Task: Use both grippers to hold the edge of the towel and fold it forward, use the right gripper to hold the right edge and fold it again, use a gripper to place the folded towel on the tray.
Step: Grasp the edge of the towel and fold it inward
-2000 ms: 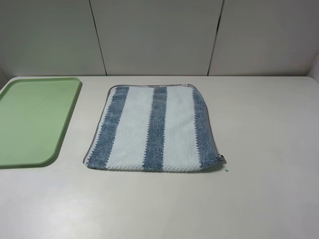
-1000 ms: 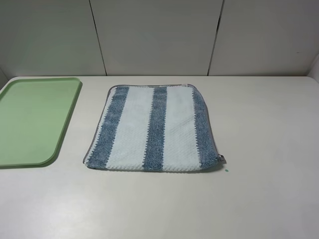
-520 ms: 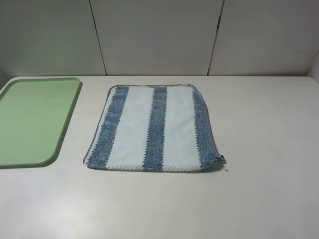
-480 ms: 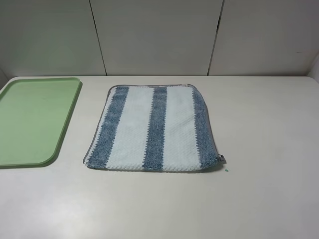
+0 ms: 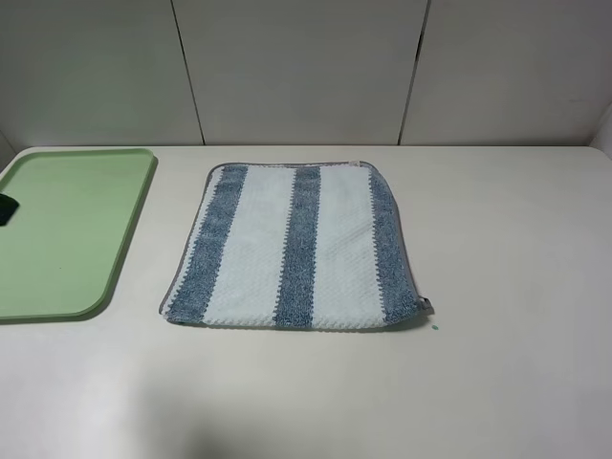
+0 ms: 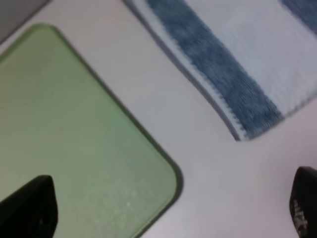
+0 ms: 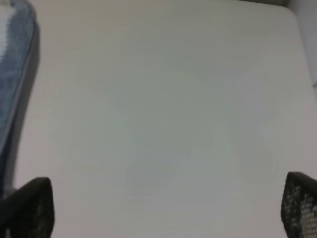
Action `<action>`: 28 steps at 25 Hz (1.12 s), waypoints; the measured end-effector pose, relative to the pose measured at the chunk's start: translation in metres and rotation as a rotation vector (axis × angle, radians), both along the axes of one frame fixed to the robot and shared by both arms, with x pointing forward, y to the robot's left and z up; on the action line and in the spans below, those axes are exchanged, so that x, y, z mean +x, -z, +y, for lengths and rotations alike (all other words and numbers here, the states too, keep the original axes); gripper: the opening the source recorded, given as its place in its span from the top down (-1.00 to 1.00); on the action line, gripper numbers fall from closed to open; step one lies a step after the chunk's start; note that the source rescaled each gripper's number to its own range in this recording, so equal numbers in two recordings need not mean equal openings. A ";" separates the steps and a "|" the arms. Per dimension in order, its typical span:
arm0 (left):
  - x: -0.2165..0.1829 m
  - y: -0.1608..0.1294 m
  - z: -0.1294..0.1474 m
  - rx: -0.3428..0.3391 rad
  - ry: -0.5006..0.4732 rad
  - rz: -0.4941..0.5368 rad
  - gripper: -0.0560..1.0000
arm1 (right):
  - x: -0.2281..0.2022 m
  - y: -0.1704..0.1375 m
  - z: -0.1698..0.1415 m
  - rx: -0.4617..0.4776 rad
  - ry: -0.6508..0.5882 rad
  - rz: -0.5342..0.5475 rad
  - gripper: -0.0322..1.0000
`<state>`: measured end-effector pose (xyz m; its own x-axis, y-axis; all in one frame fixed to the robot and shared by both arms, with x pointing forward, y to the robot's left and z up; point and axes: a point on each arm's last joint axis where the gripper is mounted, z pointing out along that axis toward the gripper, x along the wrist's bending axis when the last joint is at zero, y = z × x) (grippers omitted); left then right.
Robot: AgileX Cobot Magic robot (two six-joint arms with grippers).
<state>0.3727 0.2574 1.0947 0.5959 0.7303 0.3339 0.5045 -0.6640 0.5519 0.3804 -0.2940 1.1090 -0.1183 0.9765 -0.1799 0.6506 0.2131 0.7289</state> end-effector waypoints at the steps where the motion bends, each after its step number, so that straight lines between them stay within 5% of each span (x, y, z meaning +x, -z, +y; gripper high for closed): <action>1: 0.003 0.003 -0.008 0.027 0.051 0.016 -0.85 | 0.004 0.002 0.006 -0.016 -0.044 0.005 -1.00; 7: 0.009 0.017 -0.037 0.131 0.230 0.063 -0.85 | 0.021 0.020 0.051 -0.158 -0.339 0.089 -1.00; 13: 0.007 0.019 -0.050 0.141 0.310 0.050 -0.85 | 0.027 0.043 0.095 -0.253 -0.571 0.173 -1.00; 20: -0.010 0.030 -0.068 0.167 0.460 0.067 -0.84 | 0.026 0.065 0.130 -0.321 -0.737 0.236 -1.00; 28: -0.029 0.078 -0.065 0.290 0.582 0.140 -0.82 | 0.034 0.084 0.145 -0.398 -0.840 0.284 -1.00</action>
<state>0.3440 0.1920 1.0164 0.9178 0.1683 0.3596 0.0724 -0.9615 0.2651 0.4144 -0.1493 1.0246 -0.8392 0.4274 -0.3361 0.3141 0.8856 0.3420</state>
